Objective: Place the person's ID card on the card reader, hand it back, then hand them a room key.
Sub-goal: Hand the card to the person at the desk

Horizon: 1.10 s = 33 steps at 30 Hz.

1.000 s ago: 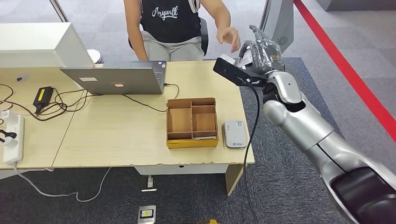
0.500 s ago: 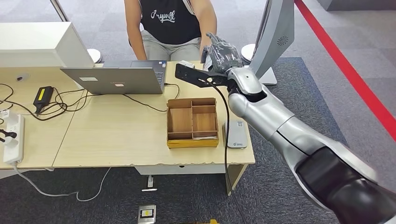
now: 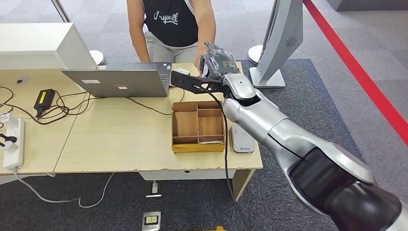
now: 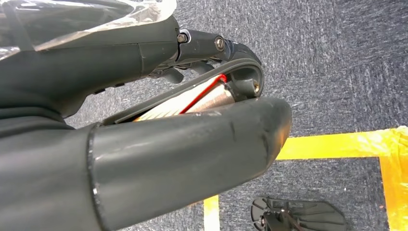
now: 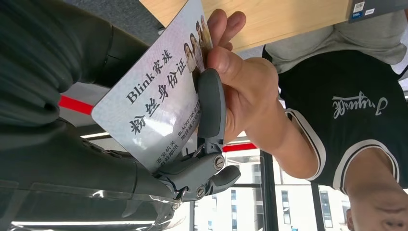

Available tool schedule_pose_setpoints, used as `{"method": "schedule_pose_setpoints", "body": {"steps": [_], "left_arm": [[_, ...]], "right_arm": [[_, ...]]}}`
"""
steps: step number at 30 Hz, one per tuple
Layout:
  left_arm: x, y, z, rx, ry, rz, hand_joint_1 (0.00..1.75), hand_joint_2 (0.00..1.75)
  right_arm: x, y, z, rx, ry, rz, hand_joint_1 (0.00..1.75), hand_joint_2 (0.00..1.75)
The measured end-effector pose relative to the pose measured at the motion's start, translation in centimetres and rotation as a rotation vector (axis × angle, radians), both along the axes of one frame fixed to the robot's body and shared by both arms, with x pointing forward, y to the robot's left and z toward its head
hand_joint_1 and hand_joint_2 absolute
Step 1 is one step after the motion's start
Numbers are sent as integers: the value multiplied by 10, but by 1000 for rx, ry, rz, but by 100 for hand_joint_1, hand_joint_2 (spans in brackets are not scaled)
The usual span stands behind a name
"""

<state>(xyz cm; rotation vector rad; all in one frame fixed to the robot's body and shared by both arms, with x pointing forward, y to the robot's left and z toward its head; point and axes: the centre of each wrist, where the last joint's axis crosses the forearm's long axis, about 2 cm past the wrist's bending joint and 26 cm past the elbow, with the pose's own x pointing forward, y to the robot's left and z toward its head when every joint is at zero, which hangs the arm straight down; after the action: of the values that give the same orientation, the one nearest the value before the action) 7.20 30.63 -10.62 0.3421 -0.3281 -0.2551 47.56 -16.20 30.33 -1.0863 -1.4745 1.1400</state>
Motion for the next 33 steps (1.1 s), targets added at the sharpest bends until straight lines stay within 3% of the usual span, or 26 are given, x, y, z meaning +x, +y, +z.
{"method": "schedule_pose_setpoints", "body": {"steps": [5,6,9,10,11,20,24,29,33], "left_arm": [[0,0,0,1,1,-6,0,0],[0,0,0,1,1,-6,0,0],[0,0,0,-2,2,-7,0,0],[0,0,0,-3,3,-7,0,0],[0,0,0,-4,5,-7,0,0],[-2,0,0,-6,11,4,0,0],[-2,0,0,-4,15,-4,0,0],[-2,0,0,-4,15,-4,0,0],[-3,0,0,-8,9,8,0,0]], "right_arm": [[1,2,-2,-17,8,-8,175,175],[1,2,-2,-20,9,-10,164,175],[2,1,-3,-29,11,-19,40,175],[2,0,-4,-31,12,-24,7,175],[3,0,-5,-35,13,-30,0,175],[2,-1,-14,-58,9,-58,0,175],[2,-3,-16,-65,7,-68,0,0],[2,-13,-19,-25,-4,-64,0,0],[-2,-19,-27,108,-24,-21,0,0]]}}
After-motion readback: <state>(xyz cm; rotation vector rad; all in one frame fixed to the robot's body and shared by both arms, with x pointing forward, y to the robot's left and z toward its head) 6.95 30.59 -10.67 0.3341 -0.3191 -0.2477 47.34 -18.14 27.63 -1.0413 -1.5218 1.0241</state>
